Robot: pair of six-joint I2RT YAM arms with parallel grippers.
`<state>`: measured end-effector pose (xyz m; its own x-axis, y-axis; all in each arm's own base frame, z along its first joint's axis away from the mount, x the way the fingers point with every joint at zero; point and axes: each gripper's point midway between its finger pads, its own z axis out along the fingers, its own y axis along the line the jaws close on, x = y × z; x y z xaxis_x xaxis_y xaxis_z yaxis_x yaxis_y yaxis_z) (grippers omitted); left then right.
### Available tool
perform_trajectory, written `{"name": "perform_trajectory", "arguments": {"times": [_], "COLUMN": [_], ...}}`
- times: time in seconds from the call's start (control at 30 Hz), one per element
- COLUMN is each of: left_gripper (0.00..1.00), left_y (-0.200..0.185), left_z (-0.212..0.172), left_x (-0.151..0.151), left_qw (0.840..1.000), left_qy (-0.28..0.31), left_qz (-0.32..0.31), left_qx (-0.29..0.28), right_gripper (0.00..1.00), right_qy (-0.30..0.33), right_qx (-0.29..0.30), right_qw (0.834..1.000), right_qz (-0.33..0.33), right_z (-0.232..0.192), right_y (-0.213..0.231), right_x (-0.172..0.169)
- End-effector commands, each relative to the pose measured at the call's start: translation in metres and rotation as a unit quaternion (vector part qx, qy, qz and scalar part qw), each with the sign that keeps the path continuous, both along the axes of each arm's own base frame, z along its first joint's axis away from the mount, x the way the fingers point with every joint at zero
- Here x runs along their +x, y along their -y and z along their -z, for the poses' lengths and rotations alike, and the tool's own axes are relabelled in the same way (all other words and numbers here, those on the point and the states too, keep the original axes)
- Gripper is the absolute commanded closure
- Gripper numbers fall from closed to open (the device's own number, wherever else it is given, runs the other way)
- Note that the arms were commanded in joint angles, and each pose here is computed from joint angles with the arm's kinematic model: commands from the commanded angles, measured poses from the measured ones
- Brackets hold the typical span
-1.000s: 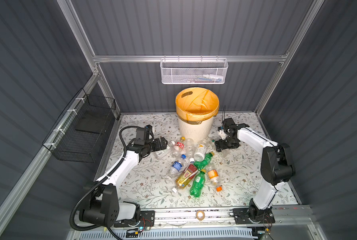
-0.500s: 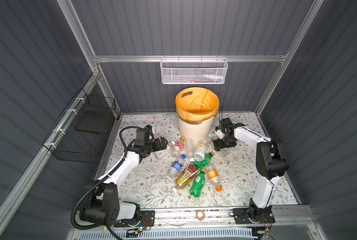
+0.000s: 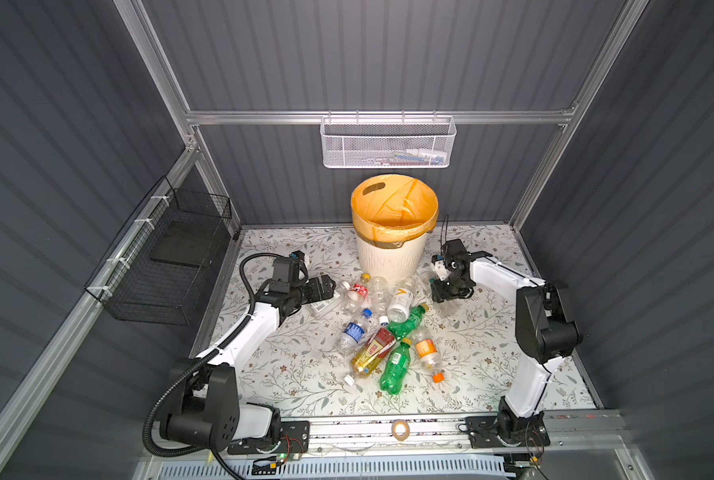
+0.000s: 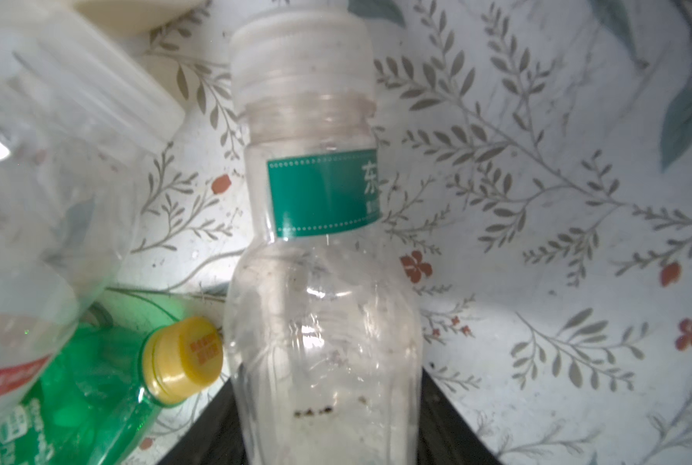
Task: Throw the plastic bottles in the bin
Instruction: 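Grasp the clear green-label bottle beside the bin with the right gripper, then raise the green-label bottle over the bin with the right gripper and release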
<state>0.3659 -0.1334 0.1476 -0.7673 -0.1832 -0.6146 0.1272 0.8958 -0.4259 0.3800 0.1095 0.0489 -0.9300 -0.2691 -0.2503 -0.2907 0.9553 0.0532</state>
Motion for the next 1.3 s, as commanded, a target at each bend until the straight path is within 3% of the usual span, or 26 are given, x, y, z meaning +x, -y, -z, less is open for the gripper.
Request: {"name": "perform_trajectory", "arguments": {"times": [0.0,0.2,0.47,0.6,0.8,0.9,1.0,1.07,1.17,1.27], "left_gripper": [0.01,0.01,0.01,0.01,0.01,0.01,0.01,0.01,0.00,0.00], "left_y": [0.002,-0.003,-0.004,-0.004,-0.002,-0.001,-0.003,-0.005,-0.004,-0.006], "left_z": [0.009,0.015,0.030,0.040,0.047,0.050,0.049,0.050,0.049,0.043], "left_x": [0.000,-0.004,-0.006,-0.006,-0.003,-0.003,-0.005,-0.006,-0.005,-0.006], "left_qw": [1.000,1.000,0.999,0.999,0.999,0.999,0.999,0.999,0.999,0.999], "left_qy": [-0.012,-0.016,-0.032,-0.044,-0.046,-0.049,-0.046,-0.044,-0.044,-0.038], "left_qz": [0.000,-0.006,-0.006,-0.001,-0.005,-0.007,-0.010,-0.011,-0.008,-0.010], "left_qx": [-0.006,0.006,0.009,0.017,0.010,0.002,0.007,0.013,0.016,0.023], "right_gripper": [0.47,0.48,0.46,0.45,0.46,0.46,0.44,0.39,0.03,0.01], "right_qy": [0.009,0.021,0.052,0.041,0.040,0.070,0.149,0.201,0.233,0.265], "right_qx": [0.029,0.102,0.199,0.245,0.267,0.268,0.291,0.351,0.444,0.466], "right_qw": [0.999,0.979,0.922,0.896,0.891,0.900,0.904,0.886,0.849,0.828], "right_qz": [0.044,0.176,0.328,0.367,0.365,0.336,0.274,0.224,0.168,0.164], "right_z": [-0.012,-0.025,-0.028,-0.020,-0.032,-0.084,-0.193,-0.281,-0.390,-0.433], "right_y": [0.007,0.051,0.090,0.092,0.088,0.083,0.054,0.018,-0.024,-0.023], "right_x": [-0.006,-0.030,-0.074,-0.089,-0.074,-0.042,0.007,0.040,0.069,0.079]}}
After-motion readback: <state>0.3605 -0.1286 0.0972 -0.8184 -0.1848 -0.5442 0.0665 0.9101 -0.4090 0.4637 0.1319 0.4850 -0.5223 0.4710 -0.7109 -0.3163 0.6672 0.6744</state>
